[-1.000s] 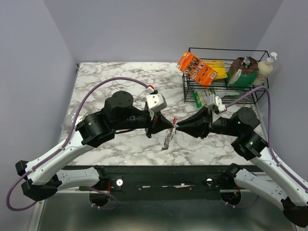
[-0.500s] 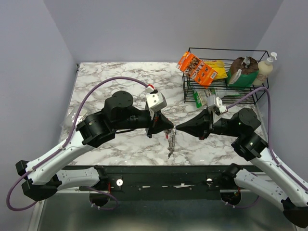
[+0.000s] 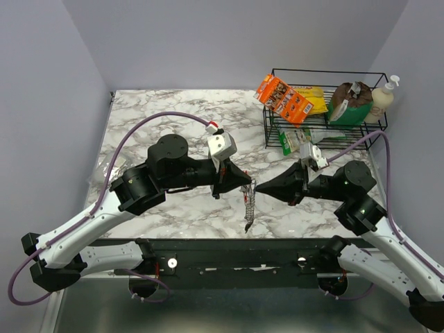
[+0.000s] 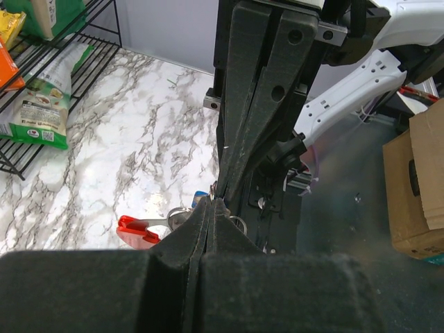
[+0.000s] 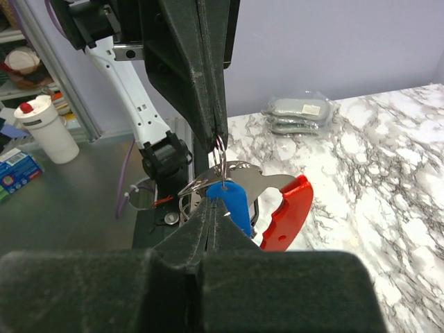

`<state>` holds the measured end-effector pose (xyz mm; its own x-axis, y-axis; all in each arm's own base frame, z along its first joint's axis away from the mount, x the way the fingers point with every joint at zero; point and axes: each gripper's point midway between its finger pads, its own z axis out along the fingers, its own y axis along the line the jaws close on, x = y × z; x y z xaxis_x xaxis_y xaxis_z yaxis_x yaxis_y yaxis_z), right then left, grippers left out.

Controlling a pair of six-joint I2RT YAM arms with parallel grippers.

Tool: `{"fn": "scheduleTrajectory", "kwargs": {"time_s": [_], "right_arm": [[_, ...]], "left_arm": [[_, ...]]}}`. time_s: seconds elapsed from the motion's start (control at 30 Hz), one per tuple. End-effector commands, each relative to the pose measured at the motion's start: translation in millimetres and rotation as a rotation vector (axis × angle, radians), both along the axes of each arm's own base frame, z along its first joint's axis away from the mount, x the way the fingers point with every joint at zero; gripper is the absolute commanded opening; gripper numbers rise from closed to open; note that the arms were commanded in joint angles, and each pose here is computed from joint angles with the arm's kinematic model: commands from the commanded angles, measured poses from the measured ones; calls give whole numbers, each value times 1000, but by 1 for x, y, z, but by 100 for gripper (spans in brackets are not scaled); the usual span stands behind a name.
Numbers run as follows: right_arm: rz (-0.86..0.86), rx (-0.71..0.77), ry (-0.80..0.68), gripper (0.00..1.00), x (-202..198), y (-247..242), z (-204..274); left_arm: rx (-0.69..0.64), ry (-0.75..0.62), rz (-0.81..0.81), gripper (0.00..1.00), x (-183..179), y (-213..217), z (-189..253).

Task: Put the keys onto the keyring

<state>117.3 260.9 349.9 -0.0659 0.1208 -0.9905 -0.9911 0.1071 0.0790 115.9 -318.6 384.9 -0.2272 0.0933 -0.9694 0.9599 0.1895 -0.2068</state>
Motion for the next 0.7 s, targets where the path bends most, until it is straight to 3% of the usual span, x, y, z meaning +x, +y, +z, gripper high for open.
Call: {"fn": "scheduleTrajectory", "kwargs": {"time_s": [0.0, 0.13, 0.3, 0.4, 0.67], "right_arm": [[18, 3, 1, 0, -5, -1, -2], [-14, 23, -28, 3, -4, -6, 6], [-40, 43, -49, 33, -3, -9, 16], [-37, 42, -48, 44, -2, -8, 17], [-32, 41, -44, 47, 1, -4, 19]], "left_arm": [[-72, -22, 10, 0, 0, -1, 19], [-55, -9, -7, 0, -3, -1, 13], [-35, 2, -38, 0, -8, -2, 8], [-32, 5, -50, 0, -9, -3, 7], [-28, 18, -80, 0, -13, -6, 5]]}}
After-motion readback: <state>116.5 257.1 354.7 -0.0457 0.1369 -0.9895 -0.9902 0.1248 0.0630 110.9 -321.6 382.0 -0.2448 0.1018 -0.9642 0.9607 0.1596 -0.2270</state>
